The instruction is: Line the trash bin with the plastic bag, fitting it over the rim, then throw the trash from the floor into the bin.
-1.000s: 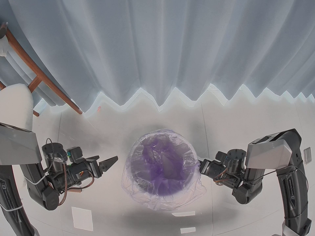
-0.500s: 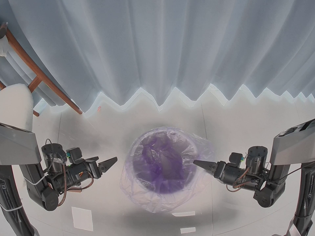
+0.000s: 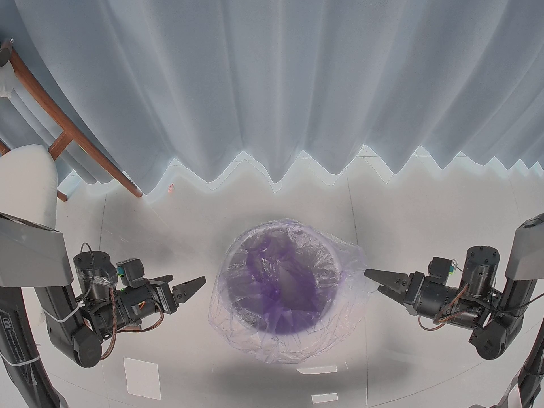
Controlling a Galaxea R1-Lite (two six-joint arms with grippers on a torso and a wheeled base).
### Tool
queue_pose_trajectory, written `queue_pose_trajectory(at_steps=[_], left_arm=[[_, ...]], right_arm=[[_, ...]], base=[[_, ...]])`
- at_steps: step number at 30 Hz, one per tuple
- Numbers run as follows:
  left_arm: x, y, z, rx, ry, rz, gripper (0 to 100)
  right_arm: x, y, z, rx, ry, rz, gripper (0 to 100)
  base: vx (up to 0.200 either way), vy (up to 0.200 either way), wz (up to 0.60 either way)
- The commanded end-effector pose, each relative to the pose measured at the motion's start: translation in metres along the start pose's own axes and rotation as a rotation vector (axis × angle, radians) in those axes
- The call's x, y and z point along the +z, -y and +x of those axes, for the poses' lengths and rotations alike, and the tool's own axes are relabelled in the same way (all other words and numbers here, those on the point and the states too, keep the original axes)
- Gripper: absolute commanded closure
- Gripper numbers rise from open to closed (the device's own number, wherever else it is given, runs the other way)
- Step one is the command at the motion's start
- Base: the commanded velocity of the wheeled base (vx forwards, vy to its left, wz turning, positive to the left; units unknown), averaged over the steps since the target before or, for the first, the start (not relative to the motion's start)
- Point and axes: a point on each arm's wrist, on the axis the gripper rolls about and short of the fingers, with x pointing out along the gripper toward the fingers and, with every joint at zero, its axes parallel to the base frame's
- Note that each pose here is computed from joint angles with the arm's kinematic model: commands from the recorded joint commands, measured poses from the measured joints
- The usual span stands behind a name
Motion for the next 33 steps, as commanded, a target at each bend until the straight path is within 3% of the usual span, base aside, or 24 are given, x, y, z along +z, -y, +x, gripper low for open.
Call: queue_pose_trajectory(at_steps=[1,6,18,33], left_arm=[[-0.002,0.002,0.000,-0.006,-0.009,0.001,0],[0.006,0.003,0.003,-0.008,0.027,0.006,0],[0.017,0.002,0.017,0.004,0.091,-0.006,0],[0.004,-0.001,0.029,0.032,0.054,-0.010,0]], right_arm=[[-0.003,-0.011,-0.017,0.019,0.015,-0.030,0],[-0.002,-0.019,-0.025,0.038,0.031,-0.038,0],[-0.024,0.000,-0.020,-0.043,-0.081,0.019,0],[-0.028,-0.002,-0.019,-0.040,-0.098,-0.001,0]], base=[[0.000,0.000,0.00],[0.000,0.000,0.00],[0.000,0.000,0.00],[0.000,0.000,0.00]])
